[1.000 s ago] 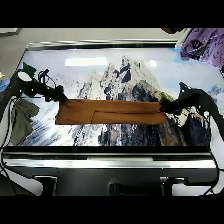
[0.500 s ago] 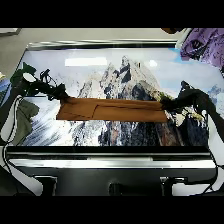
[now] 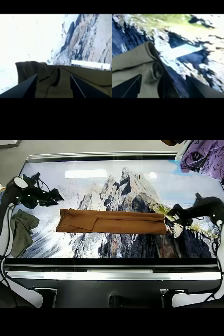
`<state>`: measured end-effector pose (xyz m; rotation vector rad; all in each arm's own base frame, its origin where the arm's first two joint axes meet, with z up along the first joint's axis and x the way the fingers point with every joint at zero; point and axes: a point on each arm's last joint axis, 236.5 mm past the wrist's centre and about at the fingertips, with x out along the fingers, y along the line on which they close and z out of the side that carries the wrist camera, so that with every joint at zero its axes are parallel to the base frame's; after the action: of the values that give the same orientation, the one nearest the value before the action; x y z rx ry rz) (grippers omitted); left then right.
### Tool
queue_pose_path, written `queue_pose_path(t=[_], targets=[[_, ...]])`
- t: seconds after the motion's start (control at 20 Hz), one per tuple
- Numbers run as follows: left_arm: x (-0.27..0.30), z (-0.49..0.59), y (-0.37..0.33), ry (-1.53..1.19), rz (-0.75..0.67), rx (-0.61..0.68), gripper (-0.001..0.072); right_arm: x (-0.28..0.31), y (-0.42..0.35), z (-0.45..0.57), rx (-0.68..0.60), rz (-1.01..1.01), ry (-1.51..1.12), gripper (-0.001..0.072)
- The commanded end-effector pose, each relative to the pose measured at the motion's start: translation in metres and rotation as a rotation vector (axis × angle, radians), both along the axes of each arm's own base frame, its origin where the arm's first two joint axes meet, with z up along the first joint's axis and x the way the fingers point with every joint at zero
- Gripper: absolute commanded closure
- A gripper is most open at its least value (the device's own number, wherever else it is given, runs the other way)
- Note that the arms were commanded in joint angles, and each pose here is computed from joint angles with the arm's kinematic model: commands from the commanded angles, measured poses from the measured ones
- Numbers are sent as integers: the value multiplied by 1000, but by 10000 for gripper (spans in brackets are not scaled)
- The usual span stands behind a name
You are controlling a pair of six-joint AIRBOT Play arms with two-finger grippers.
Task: Fold the clothes and pants, and hang the long-sleeved shirts on hangers.
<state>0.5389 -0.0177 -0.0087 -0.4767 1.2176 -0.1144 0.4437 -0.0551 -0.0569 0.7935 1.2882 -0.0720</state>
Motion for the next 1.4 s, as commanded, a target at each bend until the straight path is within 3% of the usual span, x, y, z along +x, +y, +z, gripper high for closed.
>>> queue_pose_path(t=[0.0,0.15,0.35,0.45,0.5,0.55,0.6,0.65,0.7,1.05,1.35], targets=[[-4,33,31,-45,27,143,234,-21,17,0,220,103,37,58],[-6,51,30,-77,28,147,235,-17,37,-18,297,138,48,58],[-9,53,27,-70,18,146,235,-3,52,-42,276,132,45,73],[-10,53,19,-68,2,143,236,3,62,-45,249,151,27,244],[-9,53,11,-70,-10,135,242,3,67,-44,249,165,24,421],[-9,53,3,-72,-22,120,287,3,70,-40,252,176,18,641],[-8,51,-9,-70,-36,95,403,4,69,-32,246,179,3,682],[-8,48,-25,-64,-56,68,598,6,66,-20,232,176,-22,682],[-8,45,-43,-58,-80,41,688,8,61,-6,199,171,-43,683],[-17,-5,-235,-25,-235,-204,689,6,17,111,-53,78,-106,683],[-64,-24,-432,10,-211,-573,689,-4,11,195,-138,39,-247,683]])
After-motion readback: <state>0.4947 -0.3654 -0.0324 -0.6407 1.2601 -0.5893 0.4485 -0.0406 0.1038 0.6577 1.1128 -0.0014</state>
